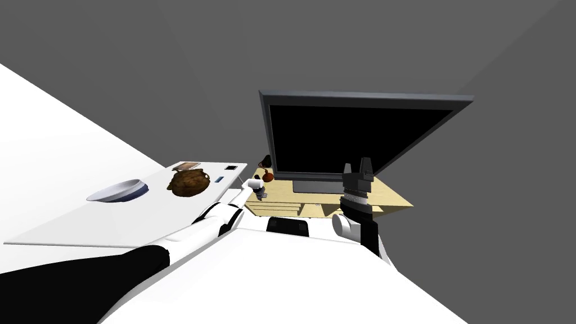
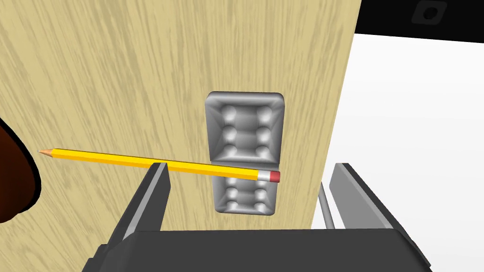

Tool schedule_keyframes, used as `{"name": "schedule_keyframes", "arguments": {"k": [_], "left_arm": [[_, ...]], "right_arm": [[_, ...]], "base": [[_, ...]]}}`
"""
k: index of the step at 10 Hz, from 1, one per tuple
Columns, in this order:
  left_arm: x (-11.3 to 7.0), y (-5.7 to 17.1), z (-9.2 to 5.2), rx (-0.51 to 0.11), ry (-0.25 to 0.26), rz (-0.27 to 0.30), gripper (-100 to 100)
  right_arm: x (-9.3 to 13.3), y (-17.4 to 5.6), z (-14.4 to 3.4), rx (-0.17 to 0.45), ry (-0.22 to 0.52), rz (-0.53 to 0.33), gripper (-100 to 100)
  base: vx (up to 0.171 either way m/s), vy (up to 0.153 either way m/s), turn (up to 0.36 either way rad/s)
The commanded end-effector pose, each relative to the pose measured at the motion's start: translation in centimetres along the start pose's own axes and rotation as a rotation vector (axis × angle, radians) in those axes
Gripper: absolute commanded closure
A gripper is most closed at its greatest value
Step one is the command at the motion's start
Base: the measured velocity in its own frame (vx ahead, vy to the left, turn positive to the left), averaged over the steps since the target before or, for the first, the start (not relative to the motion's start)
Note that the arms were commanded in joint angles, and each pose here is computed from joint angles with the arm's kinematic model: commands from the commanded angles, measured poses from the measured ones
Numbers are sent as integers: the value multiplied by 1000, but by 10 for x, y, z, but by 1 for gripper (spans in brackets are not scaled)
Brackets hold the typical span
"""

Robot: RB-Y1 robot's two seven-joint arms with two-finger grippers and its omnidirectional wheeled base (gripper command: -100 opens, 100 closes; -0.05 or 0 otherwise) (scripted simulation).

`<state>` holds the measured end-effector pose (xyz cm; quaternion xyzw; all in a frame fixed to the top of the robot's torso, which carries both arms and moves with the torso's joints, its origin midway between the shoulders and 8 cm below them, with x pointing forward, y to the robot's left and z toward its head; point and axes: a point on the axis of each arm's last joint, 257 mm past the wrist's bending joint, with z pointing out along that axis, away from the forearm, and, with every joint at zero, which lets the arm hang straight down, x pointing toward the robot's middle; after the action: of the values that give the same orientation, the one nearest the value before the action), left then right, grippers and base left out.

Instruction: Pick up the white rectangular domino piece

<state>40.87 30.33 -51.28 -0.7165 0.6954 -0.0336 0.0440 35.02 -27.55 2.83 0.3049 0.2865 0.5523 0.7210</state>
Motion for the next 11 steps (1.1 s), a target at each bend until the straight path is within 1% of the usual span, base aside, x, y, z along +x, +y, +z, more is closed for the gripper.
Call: {"name": "schedule_keyframes", "arguments": {"k": [1,2,3,4,7,8,9,11], "left_arm": [[4,13,3,-50,9,-5,-100],[2,8,2,-29,5,-3,-100],[3,9,2,-35,6,-4,0],[4,17,11,-33,6,-6,-100],[6,28,24,-32,6,-9,-100],[6,27,22,-35,6,-9,-100],[6,27,22,-33,5,-9,100],[7,25,22,-30,7,-9,100]], "right_arm": [[0,0,0,0,0,0,0],[0,0,0,0,0,0,0],[0,0,0,0,0,0,0],[0,0,0,0,0,0,0],[0,0,0,0,0,0,0],[0,0,0,0,0,0,0],[0,0,0,0,0,0,0],[0,0,0,0,0,0,0]], "base": [[61,33,-69],[30,15,-15],[0,0,0],[14,6,-15],[1,-1,4],[0,0,0],[0,0,0],[-2,0,5]]}}
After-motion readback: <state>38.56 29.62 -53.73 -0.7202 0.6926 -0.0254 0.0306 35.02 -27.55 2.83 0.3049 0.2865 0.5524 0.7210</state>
